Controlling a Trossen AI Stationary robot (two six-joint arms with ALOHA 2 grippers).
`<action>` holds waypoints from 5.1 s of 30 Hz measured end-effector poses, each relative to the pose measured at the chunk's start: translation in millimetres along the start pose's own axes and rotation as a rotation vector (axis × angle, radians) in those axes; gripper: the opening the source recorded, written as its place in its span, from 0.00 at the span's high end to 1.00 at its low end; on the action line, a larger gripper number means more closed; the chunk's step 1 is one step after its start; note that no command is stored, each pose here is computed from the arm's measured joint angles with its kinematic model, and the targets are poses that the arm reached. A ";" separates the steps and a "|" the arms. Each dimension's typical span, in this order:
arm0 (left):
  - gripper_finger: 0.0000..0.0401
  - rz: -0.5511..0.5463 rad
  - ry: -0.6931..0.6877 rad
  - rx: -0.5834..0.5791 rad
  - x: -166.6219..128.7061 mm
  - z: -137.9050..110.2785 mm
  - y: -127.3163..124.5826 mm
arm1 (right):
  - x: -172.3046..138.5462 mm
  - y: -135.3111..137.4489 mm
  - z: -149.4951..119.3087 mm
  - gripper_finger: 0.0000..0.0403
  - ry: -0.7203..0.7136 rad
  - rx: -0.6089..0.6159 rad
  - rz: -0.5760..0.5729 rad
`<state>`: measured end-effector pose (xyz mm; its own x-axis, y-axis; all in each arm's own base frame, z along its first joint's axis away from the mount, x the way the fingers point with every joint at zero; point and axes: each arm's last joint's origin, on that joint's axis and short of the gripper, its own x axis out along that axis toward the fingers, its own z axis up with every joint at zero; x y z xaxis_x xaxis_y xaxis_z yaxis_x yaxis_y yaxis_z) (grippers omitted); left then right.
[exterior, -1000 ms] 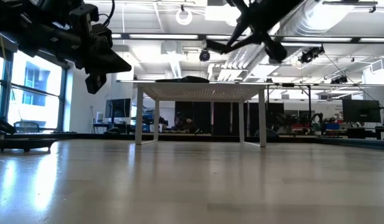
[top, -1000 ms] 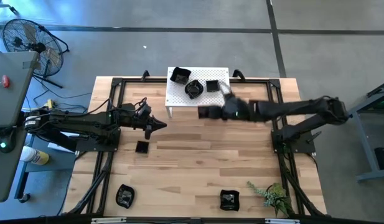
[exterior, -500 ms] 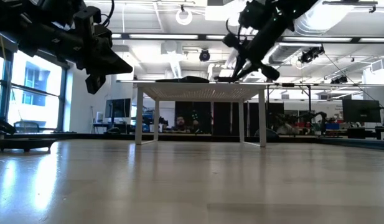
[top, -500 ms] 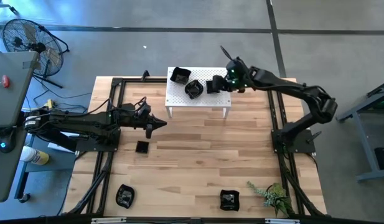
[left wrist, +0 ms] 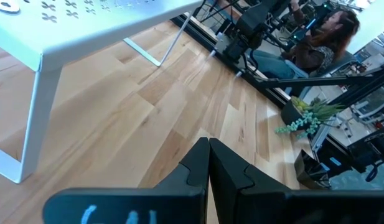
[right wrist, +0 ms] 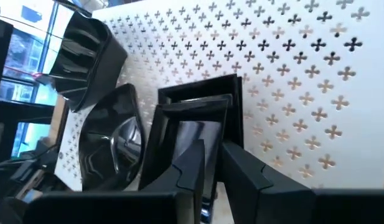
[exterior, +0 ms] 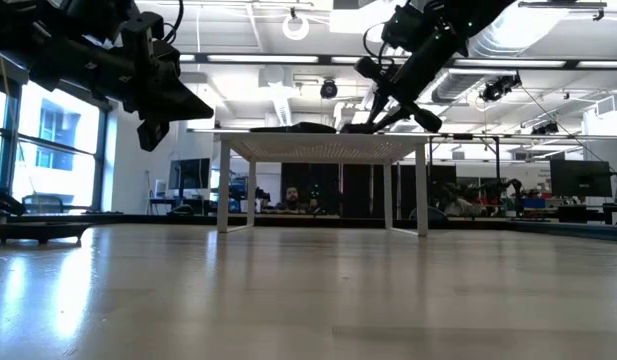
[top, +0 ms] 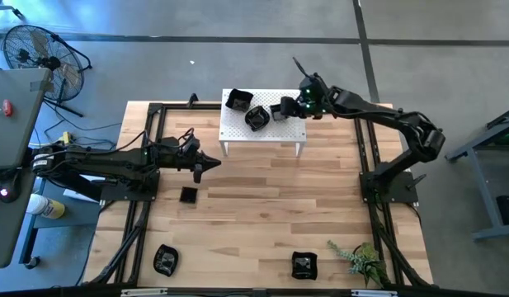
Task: Pick & Place Mini shaped plates
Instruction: Stack the black square plate on top of the black square plates on the shelf
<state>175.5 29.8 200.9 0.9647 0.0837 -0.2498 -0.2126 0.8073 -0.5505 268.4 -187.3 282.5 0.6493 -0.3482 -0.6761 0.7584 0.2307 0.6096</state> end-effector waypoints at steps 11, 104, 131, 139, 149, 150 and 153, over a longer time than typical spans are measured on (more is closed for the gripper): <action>0.99 0.008 -0.002 0.001 0.0 -0.1 0.3 | -2.1 -0.6 5.9 0.84 -0.066 -0.052 -0.012; 0.99 0.028 0.026 -0.025 0.0 -2.9 2.1 | -13.7 57.9 -28.7 0.86 0.087 -1.398 -0.186; 0.99 0.027 0.026 -0.032 0.0 -2.9 2.2 | 2.6 57.4 -38.9 0.97 0.134 -1.423 -0.241; 0.99 0.027 0.025 -0.031 0.0 -2.8 2.1 | -4.1 58.1 -35.7 0.96 0.078 -1.361 -0.303; 0.99 0.027 0.026 -0.032 0.0 -2.9 2.2 | 9.0 54.8 -35.7 0.84 0.092 -1.289 -0.291; 0.99 0.027 0.026 -0.031 0.0 -3.0 2.2 | 9.1 55.1 -35.6 0.82 0.088 -1.278 -0.288; 0.99 0.027 0.026 -0.032 0.0 -2.9 2.2 | 8.2 56.2 -34.9 0.76 0.069 -1.240 -0.280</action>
<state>174.5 29.8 197.4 0.9542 0.0898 -0.2853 -0.2439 0.7857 -0.5685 318.3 -145.5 296.8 0.4323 -0.4828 -0.7616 0.3891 0.8618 -0.3255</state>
